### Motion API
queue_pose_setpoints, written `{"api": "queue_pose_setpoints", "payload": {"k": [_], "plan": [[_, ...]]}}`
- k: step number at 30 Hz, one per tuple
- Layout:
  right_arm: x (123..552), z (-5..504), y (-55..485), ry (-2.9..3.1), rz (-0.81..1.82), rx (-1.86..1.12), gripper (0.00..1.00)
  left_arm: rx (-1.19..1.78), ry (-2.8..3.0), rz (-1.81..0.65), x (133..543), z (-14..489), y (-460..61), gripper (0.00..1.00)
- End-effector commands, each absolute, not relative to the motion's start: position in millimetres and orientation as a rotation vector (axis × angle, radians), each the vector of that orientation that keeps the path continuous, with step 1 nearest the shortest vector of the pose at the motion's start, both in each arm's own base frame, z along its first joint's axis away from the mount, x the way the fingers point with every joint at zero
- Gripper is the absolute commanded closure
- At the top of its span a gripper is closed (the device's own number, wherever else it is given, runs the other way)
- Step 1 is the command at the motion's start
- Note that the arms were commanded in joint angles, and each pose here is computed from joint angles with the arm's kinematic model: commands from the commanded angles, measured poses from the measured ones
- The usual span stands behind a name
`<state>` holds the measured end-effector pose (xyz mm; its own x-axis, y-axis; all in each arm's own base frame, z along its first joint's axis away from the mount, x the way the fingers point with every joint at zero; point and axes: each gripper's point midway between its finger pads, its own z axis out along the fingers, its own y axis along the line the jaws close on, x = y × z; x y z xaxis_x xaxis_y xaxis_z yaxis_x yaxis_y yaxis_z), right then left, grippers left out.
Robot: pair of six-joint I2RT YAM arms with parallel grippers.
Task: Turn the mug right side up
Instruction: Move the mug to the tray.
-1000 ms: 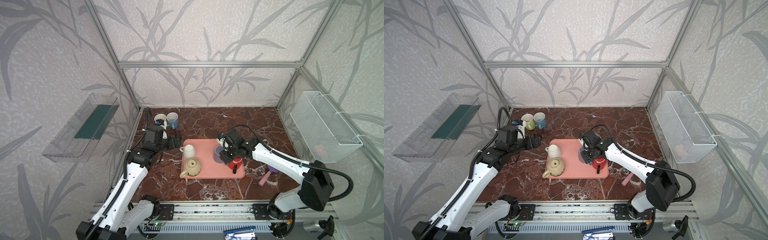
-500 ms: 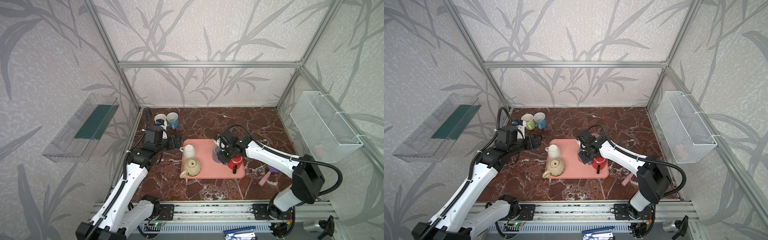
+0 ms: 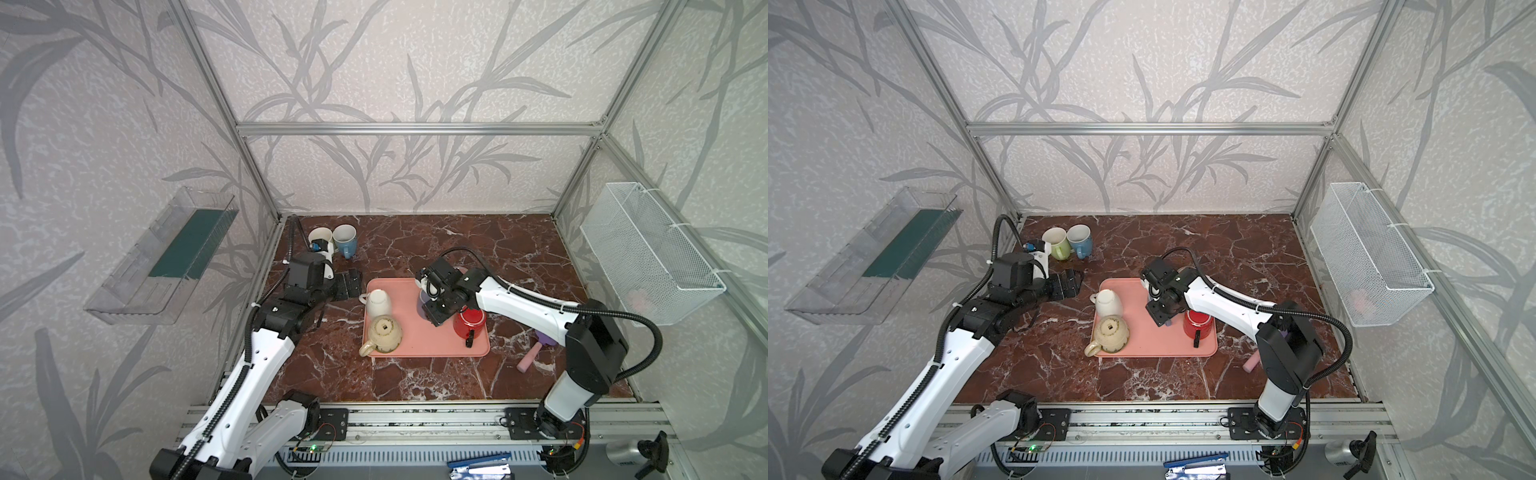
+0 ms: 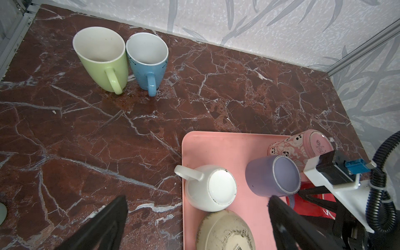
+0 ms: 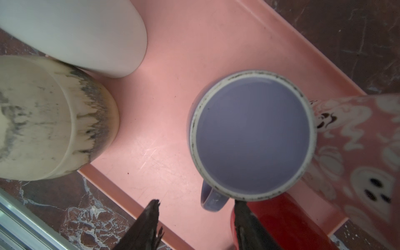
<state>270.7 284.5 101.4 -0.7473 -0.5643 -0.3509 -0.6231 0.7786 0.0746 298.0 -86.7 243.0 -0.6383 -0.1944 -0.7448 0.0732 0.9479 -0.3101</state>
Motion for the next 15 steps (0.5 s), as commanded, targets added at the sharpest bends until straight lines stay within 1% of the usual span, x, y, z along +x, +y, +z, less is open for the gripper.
{"api": "queue_pose_setpoints", "payload": {"k": [1, 4, 5, 11, 15], "plan": [[271.5, 102.9, 288.6, 2.664, 0.260, -0.923, 0.43, -0.061, 2.224, -0.378, 294.0, 242.6, -85.7, 0.01], [271.0, 104.0, 285.4, 2.667, 0.250, -0.893, 0.44, -0.055, 2.225, -0.382, 293.8, 242.4, -86.8, 0.01], [270.6, 113.4, 284.0, 2.647, 0.261, -0.877, 0.44, -0.053, 2.226, -0.384, 293.7, 242.5, -87.3, 0.01], [266.5, 128.1, 272.2, 2.627, 0.257, -0.798, 0.44, -0.051, 2.243, -0.397, 294.9, 240.1, -90.3, 0.01], [263.3, 126.9, 268.1, 2.635, 0.264, -0.757, 0.45, -0.054, 2.248, -0.394, 295.2, 238.4, -90.1, 0.01]]}}
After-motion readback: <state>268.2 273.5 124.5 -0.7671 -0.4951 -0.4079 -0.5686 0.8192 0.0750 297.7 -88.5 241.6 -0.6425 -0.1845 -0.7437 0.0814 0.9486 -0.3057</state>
